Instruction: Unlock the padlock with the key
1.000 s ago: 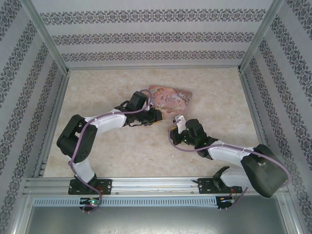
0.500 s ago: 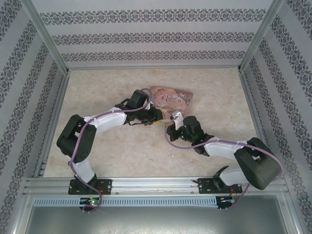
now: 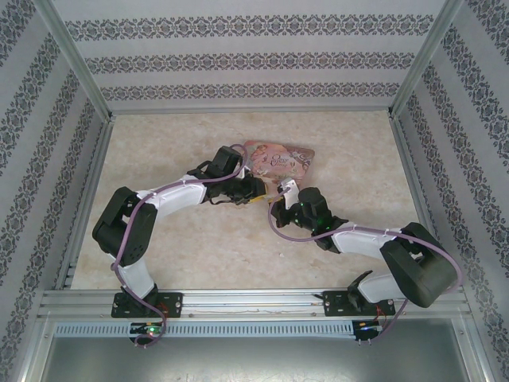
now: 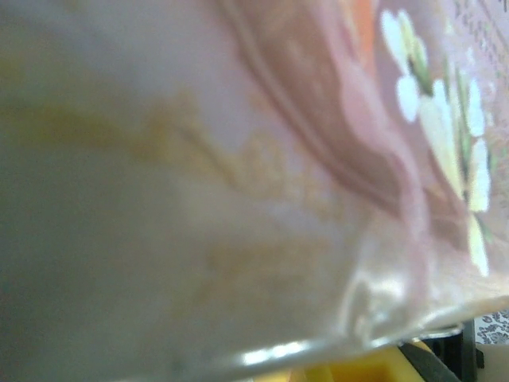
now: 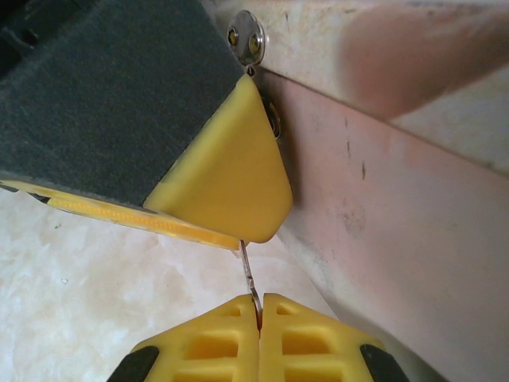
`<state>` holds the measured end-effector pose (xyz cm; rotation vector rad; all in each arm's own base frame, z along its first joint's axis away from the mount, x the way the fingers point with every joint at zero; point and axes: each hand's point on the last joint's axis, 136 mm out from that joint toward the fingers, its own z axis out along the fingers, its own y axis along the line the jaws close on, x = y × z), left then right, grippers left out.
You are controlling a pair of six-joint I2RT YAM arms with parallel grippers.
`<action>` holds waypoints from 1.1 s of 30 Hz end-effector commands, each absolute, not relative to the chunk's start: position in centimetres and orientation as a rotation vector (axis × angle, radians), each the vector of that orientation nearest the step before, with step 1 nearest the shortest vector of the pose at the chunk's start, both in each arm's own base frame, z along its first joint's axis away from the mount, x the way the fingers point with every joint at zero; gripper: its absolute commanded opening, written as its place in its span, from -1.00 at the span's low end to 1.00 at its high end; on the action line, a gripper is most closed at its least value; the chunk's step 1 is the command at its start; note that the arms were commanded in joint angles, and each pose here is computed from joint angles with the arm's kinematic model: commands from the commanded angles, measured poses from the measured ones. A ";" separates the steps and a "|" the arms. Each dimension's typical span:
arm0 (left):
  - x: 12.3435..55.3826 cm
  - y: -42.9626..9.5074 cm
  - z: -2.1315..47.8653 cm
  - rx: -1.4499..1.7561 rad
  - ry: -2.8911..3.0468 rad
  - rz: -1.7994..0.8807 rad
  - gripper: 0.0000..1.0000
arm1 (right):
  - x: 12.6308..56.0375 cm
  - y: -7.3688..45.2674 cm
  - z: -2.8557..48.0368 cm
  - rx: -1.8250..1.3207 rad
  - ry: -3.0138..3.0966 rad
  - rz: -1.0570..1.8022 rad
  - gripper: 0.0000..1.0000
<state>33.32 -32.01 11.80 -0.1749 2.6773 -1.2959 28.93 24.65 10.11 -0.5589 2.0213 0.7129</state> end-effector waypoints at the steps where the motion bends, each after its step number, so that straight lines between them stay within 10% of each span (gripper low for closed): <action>1: 33.3 -32.8 14.7 -0.146 2.631 -1.397 -0.59 | 30.3 24.7 11.8 -0.541 1.960 0.694 -1.00; 33: 33.0 -32.9 15.3 -0.156 2.615 -1.451 -0.60 | 31.7 25.2 14.0 -0.465 1.827 0.796 -1.00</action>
